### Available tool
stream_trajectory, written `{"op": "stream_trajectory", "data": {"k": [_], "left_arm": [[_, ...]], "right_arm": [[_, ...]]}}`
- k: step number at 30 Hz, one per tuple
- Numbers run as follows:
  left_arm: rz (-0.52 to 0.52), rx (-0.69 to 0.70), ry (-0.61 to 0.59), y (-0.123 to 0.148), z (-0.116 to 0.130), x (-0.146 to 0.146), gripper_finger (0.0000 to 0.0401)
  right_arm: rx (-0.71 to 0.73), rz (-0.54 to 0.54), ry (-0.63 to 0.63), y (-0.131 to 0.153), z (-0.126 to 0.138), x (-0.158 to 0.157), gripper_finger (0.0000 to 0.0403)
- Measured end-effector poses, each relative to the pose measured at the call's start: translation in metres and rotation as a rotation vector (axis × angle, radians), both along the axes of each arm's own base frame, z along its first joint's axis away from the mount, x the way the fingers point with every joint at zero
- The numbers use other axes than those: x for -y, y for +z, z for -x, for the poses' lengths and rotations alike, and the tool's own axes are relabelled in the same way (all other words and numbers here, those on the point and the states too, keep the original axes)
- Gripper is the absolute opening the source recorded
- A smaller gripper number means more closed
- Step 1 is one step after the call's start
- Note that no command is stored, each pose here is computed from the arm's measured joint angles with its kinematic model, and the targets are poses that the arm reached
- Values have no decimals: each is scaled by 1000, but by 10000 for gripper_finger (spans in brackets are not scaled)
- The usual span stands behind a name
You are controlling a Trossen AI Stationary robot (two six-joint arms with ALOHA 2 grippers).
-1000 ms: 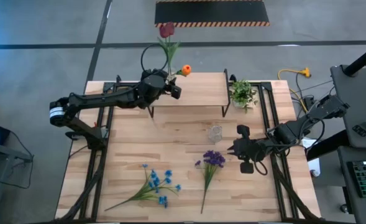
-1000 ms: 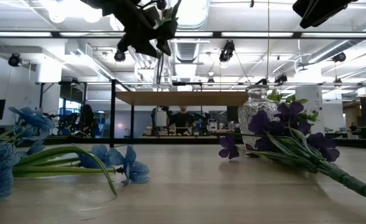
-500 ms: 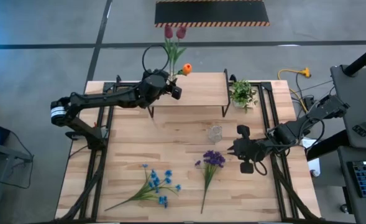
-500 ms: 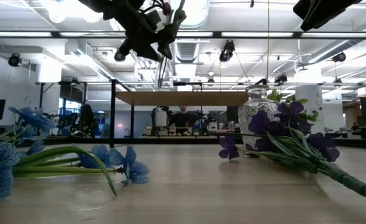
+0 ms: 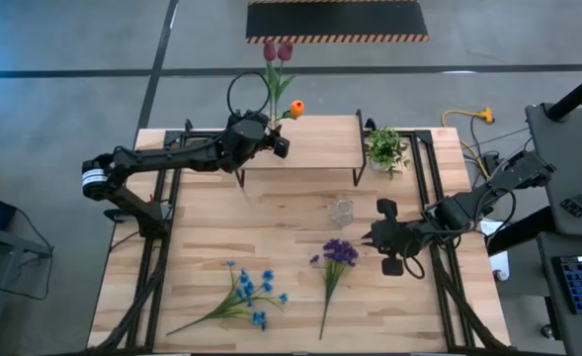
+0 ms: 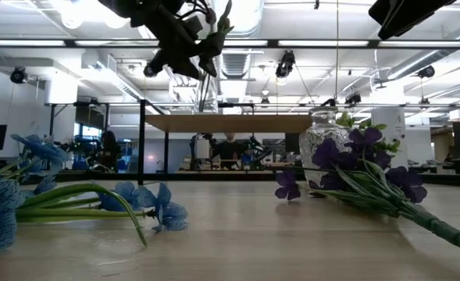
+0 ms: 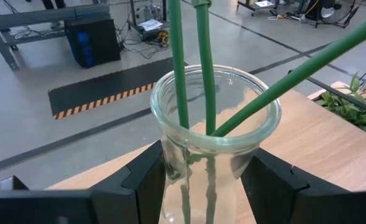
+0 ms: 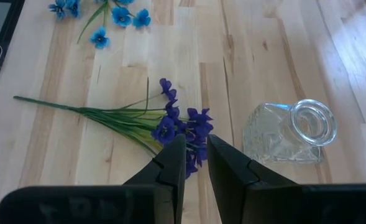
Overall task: Pick and place flowers into a vace then onto a shelf
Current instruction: Put the left transparent vase with the tulips on the shelf
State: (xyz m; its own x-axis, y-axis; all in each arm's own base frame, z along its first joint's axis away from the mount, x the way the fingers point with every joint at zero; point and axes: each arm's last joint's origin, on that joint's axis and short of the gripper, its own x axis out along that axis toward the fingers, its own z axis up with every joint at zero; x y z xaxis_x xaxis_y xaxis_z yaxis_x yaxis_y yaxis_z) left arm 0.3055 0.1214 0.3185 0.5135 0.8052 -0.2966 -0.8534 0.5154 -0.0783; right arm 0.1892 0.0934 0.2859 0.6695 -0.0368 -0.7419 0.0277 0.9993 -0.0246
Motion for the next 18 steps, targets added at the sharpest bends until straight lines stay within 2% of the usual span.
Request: {"op": "stream_trajectory", "data": {"k": [18], "left_arm": [[14,-1,8,-6,0,0,171]], "right_arm": [[-4,2,0,-1,0,0,56]]}}
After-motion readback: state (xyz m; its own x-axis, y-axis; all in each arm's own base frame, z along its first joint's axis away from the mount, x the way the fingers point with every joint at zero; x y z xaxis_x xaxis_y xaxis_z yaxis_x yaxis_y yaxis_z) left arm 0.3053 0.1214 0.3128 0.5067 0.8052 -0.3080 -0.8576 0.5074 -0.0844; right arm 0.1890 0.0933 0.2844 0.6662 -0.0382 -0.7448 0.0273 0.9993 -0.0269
